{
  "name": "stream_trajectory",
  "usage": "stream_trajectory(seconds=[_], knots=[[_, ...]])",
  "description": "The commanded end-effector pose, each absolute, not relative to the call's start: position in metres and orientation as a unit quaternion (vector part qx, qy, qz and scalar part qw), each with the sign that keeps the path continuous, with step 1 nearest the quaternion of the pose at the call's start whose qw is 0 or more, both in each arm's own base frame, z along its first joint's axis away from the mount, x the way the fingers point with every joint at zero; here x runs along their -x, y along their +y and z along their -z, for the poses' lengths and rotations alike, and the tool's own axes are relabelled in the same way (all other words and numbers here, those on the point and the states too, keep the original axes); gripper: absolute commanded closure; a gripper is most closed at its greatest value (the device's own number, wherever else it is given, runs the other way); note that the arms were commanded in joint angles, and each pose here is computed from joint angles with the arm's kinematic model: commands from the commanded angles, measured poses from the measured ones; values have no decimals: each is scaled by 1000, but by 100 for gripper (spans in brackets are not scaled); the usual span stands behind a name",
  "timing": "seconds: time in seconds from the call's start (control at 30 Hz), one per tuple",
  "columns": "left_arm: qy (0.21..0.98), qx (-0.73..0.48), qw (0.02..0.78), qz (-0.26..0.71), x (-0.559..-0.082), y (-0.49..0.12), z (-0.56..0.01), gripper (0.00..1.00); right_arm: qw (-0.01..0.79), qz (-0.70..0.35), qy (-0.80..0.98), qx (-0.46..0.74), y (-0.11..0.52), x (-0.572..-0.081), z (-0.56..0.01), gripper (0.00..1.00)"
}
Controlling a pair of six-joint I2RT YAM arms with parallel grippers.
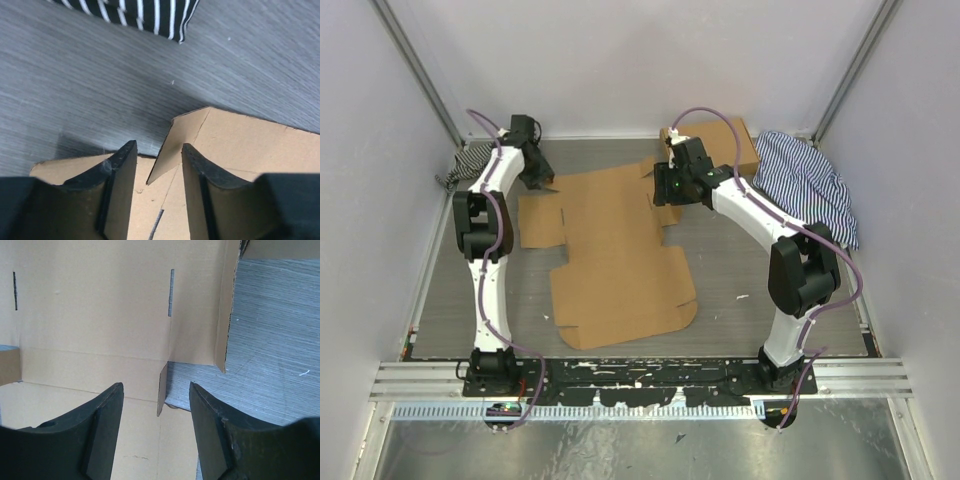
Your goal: Fold the paper box
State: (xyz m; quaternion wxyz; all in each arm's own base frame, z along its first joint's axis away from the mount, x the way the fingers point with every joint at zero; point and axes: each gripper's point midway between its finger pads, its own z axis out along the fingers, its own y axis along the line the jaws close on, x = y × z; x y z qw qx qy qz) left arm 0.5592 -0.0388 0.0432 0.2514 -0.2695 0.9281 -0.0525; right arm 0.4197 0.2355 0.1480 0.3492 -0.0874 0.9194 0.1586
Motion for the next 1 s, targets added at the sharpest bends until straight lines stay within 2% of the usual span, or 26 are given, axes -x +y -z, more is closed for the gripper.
stream_trajectory(seconds=[0.0,0.2,0.37,0.6,0.97], knots=[[922,261,274,76,-570,-44,-49,56,378,-180,904,89,239,-423,-174,39],[921,253,281,90,-565,-48,-55,83,371,-184,906,88,241,-423,-170,39],[926,246,268,101,-560,-53,-55,99,367,-186,907,87,242,-422,-169,39],[942,190,251,115,-541,-60,-78,100,362,-181,910,84,241,-423,-169,40],[974,92,169,122,-491,-66,-85,100,350,-193,912,98,257,-457,-161,39]])
